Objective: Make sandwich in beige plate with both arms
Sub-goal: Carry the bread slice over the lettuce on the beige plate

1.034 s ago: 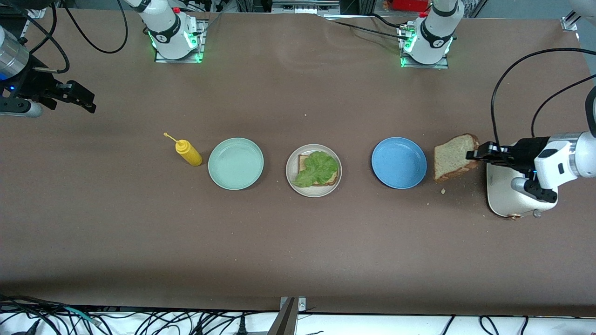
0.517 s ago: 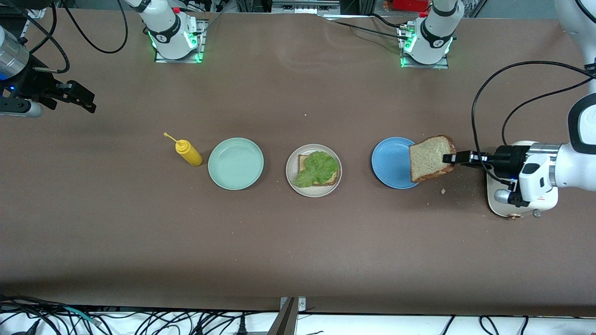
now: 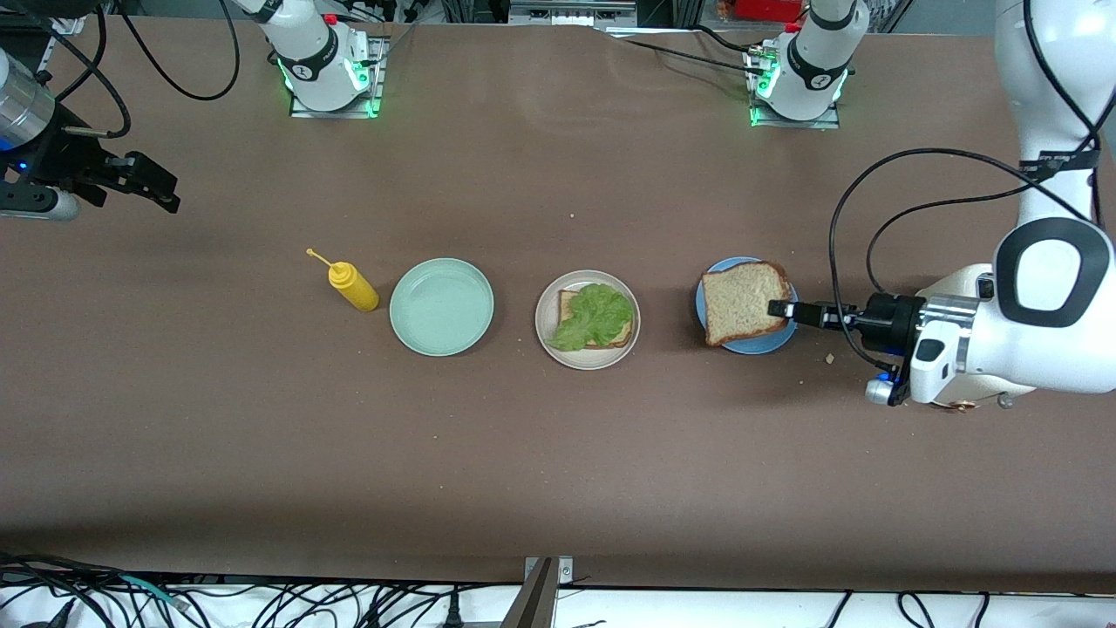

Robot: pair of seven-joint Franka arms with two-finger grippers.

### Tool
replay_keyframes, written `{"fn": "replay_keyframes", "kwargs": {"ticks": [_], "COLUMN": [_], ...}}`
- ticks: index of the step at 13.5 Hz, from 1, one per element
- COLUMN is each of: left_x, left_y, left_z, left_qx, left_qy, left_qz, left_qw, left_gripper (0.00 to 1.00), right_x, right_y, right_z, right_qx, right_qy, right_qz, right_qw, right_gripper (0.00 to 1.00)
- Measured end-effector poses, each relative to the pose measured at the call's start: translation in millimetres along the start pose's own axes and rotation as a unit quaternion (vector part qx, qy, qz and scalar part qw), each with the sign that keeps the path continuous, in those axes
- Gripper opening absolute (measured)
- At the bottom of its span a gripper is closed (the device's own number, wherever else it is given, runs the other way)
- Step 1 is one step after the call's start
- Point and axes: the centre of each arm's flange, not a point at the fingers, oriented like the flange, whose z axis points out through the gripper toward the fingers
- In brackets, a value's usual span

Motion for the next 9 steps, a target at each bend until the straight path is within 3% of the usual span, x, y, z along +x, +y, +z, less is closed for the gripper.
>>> {"fn": "replay_keyframes", "kwargs": {"ticks": [4, 9], "left_x": [15.3, 19.1], "left_y": [2.8, 24.4], "left_z": [51.3, 127.2], "left_qx": [-0.013, 0.009], "left_qy": [0.026, 0.049], "left_qz": [-0.026, -0.019], "left_qw": [0.999, 0.999], "left_gripper": [0.08, 0.08], "right_x": [4.0, 13.5], "right_y": [-1.1, -2.9], "right_z": [2.0, 10.9], "right_qx": [0.001, 0.001], "right_qy": [0.007, 0.014], "right_qz": [-0.001, -0.001], "right_qw": [1.000, 1.000], "right_gripper": [1.00, 1.00]}}
